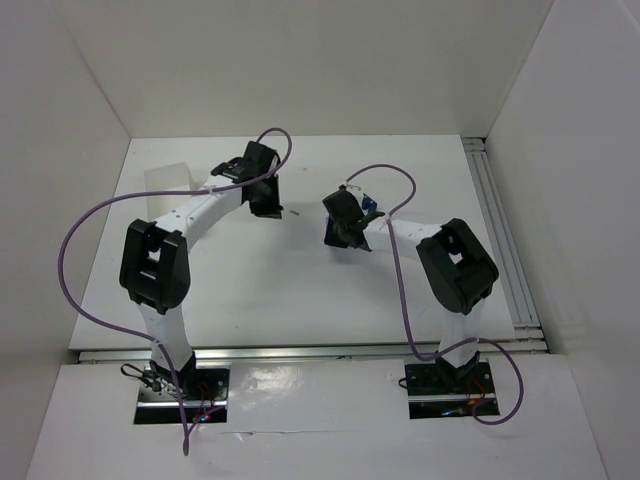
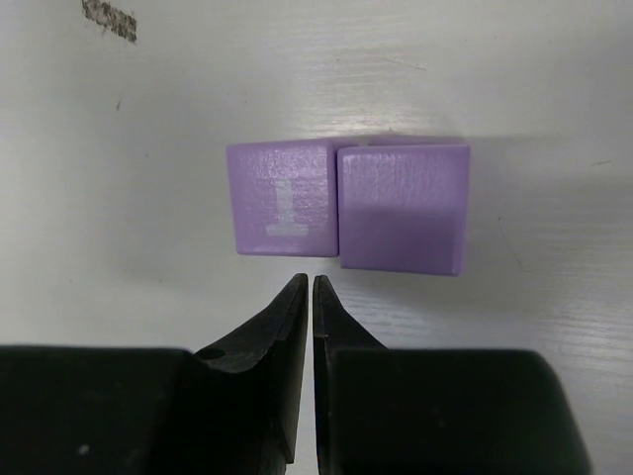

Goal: Build the wood block tower

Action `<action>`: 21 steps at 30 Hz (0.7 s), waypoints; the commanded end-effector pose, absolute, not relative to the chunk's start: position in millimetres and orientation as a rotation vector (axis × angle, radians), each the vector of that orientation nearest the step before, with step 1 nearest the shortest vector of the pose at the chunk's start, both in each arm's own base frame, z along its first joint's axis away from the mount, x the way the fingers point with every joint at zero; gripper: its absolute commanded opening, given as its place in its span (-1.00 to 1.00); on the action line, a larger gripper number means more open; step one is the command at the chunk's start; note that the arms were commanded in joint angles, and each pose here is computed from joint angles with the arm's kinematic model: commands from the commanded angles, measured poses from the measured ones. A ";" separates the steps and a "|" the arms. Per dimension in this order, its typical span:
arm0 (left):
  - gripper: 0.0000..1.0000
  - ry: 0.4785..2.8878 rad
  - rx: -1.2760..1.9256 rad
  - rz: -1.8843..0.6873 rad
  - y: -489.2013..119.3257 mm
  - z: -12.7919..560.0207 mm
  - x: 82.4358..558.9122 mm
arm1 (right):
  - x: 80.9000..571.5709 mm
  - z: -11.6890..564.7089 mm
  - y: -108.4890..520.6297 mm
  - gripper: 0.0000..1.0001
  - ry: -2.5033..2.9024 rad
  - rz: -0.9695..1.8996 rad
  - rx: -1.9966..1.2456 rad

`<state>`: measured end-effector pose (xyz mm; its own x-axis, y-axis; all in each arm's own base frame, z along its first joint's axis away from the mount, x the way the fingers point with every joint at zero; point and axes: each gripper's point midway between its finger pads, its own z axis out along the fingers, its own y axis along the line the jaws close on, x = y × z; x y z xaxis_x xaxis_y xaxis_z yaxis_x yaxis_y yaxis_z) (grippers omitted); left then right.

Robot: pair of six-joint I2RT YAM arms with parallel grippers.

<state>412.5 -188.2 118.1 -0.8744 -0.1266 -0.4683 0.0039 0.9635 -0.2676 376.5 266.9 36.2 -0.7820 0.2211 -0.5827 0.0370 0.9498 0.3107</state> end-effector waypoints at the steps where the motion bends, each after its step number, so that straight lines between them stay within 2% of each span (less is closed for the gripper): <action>1: -0.52 2.569 -0.084 -0.357 -181.2 134.0 416.1 | 394.3 48.6 271.9 -0.75 2.386 0.367 0.217; 21: -0.52 2.580 -0.080 -0.364 -181.9 130.8 413.4 | 400.6 44.6 264.3 -0.72 2.386 0.318 0.239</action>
